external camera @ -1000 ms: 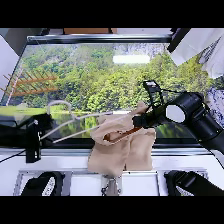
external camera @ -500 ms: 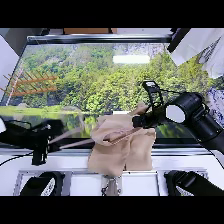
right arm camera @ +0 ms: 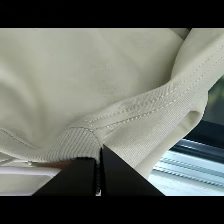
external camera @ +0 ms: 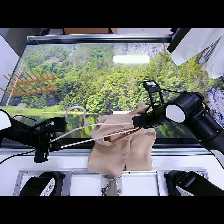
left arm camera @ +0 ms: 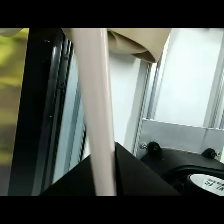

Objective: Fold the clothes and pants, and hang the long-sleeved shirts on hangers.

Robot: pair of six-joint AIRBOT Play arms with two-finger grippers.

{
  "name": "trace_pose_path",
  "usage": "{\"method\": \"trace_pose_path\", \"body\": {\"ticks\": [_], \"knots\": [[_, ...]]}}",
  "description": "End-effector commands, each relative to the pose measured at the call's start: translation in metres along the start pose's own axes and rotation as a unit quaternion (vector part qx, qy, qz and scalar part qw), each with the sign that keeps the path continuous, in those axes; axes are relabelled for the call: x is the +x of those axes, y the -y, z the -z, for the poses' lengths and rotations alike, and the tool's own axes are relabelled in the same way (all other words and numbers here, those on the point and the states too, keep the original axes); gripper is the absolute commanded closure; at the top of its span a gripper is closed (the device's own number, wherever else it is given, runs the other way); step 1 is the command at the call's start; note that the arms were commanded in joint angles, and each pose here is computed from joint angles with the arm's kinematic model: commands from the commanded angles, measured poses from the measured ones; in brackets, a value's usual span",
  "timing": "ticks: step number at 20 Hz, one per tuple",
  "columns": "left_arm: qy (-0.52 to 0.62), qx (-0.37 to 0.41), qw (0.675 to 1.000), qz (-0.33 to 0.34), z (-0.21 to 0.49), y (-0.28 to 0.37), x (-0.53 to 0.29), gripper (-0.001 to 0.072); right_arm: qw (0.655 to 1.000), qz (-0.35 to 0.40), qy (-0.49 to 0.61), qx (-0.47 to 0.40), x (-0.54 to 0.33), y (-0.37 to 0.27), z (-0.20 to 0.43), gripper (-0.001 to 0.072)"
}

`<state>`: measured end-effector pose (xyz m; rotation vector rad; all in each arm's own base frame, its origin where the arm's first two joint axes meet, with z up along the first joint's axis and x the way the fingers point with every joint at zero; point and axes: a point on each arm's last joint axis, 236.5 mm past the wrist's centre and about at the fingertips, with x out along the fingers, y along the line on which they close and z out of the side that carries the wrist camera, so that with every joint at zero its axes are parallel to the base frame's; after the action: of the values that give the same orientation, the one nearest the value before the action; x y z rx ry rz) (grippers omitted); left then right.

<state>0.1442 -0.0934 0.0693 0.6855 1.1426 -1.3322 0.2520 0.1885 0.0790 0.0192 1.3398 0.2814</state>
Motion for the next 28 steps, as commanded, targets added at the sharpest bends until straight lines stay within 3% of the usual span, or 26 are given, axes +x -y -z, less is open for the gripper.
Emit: {"method": "trace_pose_path", "body": {"ticks": [1, 17, 20, 23, 28], "knots": [[0.001, -0.006, 1.0, 0.017, -0.001, -0.004, 0.005, 0.0691, 1.0, 0.0, -0.001, 0.0, 0.0, 0.0, 0.0, 0.0679], [-0.014, -0.02, 0.999, 0.047, -0.023, -0.031, 0.044, 0.0691, 0.999, -0.011, 0.026, -0.021, -0.028, -0.007, -0.013, 0.068], [0.003, -0.009, 1.0, 0.028, -0.04, -0.043, 0.054, 0.0691, 0.999, -0.01, 0.024, -0.029, -0.035, -0.007, -0.013, 0.068], [0.059, -0.025, 0.998, 0.01, -0.062, -0.055, 0.05, 0.0691, 0.999, 0.016, 0.002, -0.03, -0.036, 0.005, -0.003, 0.068], [0.055, -0.059, 0.997, 0.01, -0.048, -0.06, 0.045, 0.0691, 0.998, 0.05, 0.012, -0.029, -0.045, 0.023, -0.002, 0.068]]}}
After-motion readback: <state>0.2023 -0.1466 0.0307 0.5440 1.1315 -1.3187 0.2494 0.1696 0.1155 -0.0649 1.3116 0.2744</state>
